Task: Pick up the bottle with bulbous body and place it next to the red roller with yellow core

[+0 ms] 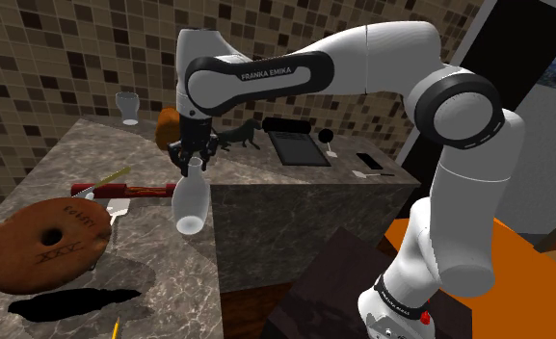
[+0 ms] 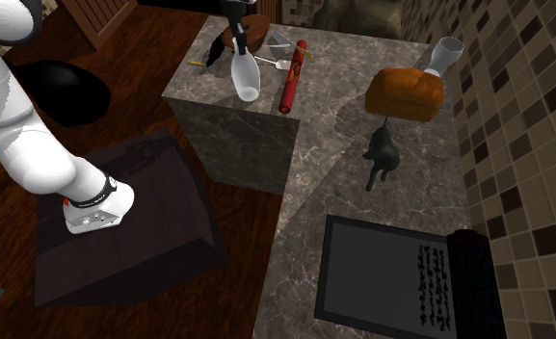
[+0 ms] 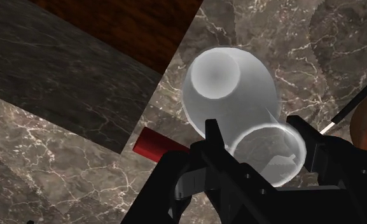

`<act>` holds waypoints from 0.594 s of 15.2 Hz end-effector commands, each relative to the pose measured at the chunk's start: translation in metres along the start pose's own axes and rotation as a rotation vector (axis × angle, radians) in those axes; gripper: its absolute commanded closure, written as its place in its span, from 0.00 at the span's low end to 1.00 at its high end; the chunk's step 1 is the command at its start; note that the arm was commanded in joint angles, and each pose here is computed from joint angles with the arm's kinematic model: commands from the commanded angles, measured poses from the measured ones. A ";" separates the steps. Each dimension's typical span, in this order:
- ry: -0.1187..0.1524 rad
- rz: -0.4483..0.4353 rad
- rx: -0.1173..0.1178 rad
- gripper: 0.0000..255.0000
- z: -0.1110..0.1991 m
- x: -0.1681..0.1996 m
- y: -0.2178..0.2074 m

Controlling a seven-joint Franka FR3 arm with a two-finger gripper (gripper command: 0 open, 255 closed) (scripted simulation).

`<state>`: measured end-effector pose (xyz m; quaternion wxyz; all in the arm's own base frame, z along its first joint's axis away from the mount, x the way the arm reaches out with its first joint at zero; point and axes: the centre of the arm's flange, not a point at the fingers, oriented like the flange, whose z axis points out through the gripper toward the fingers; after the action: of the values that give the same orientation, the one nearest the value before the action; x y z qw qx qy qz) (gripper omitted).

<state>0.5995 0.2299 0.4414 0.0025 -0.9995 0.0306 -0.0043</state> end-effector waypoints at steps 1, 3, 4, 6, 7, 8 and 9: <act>0.001 0.000 0.000 1.00 0.000 0.000 0.000; 0.001 0.000 0.000 1.00 0.000 0.000 0.000; 0.001 0.000 0.000 1.00 0.000 0.000 0.000; 0.001 0.000 0.000 0.00 0.000 0.000 0.000; 0.001 0.000 0.000 0.00 0.000 0.000 0.000; 0.001 0.000 0.000 0.00 0.000 0.000 0.000; 0.001 0.000 0.000 0.00 0.000 0.000 0.000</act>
<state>0.5999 0.2301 0.4410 0.0027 -0.9995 0.0306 -0.0047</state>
